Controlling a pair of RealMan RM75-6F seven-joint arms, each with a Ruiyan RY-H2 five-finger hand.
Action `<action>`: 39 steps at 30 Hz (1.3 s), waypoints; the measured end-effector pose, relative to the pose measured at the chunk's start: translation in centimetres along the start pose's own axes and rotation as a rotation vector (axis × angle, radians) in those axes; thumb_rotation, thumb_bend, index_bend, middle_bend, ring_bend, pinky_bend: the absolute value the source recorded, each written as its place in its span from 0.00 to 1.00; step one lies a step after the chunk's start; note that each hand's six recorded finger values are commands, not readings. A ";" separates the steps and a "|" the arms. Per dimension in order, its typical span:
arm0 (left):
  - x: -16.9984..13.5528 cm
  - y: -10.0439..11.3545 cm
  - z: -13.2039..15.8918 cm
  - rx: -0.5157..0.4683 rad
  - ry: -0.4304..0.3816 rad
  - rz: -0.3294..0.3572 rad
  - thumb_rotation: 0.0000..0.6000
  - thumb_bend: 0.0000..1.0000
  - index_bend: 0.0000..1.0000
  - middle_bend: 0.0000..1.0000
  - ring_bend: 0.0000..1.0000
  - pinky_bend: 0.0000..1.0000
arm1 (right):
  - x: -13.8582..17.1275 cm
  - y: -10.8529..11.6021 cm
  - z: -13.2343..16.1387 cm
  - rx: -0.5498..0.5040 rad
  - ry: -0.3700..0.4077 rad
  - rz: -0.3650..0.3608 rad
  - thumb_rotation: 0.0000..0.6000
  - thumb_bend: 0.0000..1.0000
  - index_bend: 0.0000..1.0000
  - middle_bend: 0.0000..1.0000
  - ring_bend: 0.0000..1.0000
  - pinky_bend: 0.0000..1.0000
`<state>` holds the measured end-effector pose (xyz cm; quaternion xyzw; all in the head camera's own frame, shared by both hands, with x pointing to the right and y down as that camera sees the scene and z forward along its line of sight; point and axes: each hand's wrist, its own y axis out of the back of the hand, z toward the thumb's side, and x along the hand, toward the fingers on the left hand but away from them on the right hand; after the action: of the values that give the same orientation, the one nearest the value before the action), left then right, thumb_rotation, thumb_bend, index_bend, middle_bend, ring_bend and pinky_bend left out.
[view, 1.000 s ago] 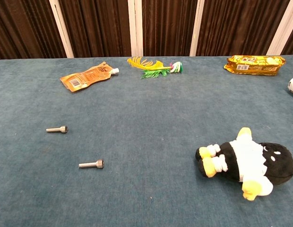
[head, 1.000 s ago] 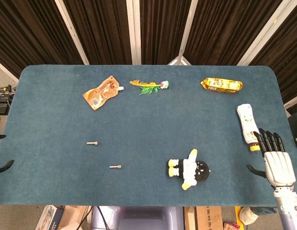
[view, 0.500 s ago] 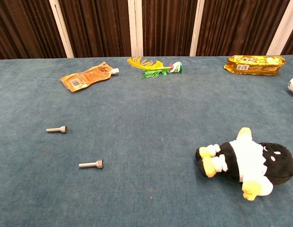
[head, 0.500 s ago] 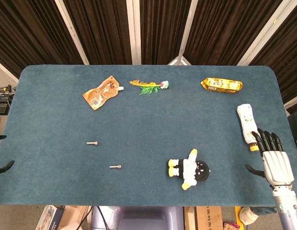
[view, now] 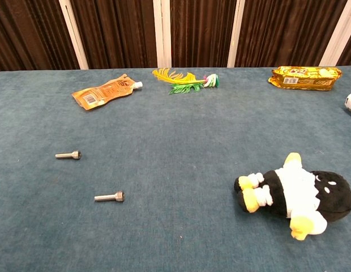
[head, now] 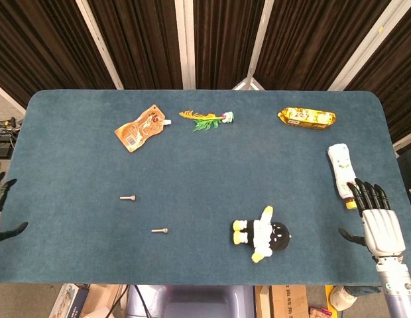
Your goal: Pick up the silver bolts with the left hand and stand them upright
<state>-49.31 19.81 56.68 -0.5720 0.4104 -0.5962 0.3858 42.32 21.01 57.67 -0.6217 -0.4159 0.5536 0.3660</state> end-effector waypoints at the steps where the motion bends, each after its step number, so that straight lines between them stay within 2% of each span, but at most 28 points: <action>1: 0.7 -0.1 0.6 0.014 -0.020 -0.008 1.00 0.12 0.16 0.00 0.00 0.00 | 0.0 -0.1 0.0 0.001 0.001 0.003 1.00 0.05 0.08 0.07 0.01 0.00; 5: 3.3 -0.8 3.0 0.031 -0.082 -0.059 1.00 0.13 0.19 0.00 0.00 0.00 | -0.1 -0.6 0.3 -0.004 0.001 0.020 1.00 0.05 0.08 0.07 0.01 0.00; 9: 5.8 -2.1 5.7 0.031 -0.120 -0.158 1.00 0.14 0.21 0.00 0.00 0.00 | -0.2 -0.7 0.2 0.002 -0.005 0.022 1.00 0.05 0.08 0.07 0.01 0.00; 11: 7.0 -2.8 6.9 0.048 -0.122 -0.213 1.00 0.15 0.22 0.00 0.00 0.00 | -0.3 -0.8 0.2 0.006 -0.009 0.021 1.00 0.05 0.08 0.07 0.01 0.00; 16: 9.0 -4.1 9.6 0.121 -0.110 -0.294 1.00 0.18 0.26 0.00 0.00 0.00 | -0.3 -0.7 0.2 0.007 -0.011 0.016 1.00 0.05 0.08 0.07 0.01 0.00; 22: 10.0 -6.2 13.5 0.100 -0.094 -0.385 1.00 0.30 0.32 0.01 0.00 0.00 | -0.3 -0.6 0.0 0.002 -0.016 0.016 1.00 0.05 0.08 0.07 0.01 0.00; 25: 10.2 -7.2 15.9 0.064 -0.108 -0.409 1.00 0.34 0.34 0.01 0.00 0.00 | -0.3 -0.7 0.0 0.003 -0.017 0.018 1.00 0.05 0.08 0.07 0.01 0.00; 28: 10.4 -7.9 17.2 0.071 -0.120 -0.413 1.00 0.37 0.37 0.02 0.00 0.00 | -0.3 -0.8 0.0 0.002 -0.018 0.022 1.00 0.05 0.08 0.07 0.01 0.00; 34: 10.9 -8.8 18.6 0.067 -0.120 -0.398 1.00 0.38 0.38 0.03 0.00 0.00 | -0.5 -1.1 0.0 0.002 -0.021 0.029 1.00 0.05 0.08 0.07 0.01 0.00; 39: 11.1 -9.4 18.6 0.085 -0.121 -0.391 1.00 0.38 0.40 0.04 0.00 0.00 | -0.6 -1.1 -0.1 -0.004 -0.028 0.027 1.00 0.05 0.08 0.07 0.01 0.00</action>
<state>-31.17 12.07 69.68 -0.6589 0.2419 -0.6410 0.3105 42.25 20.94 58.94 -0.6202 -0.4137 0.5665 0.3511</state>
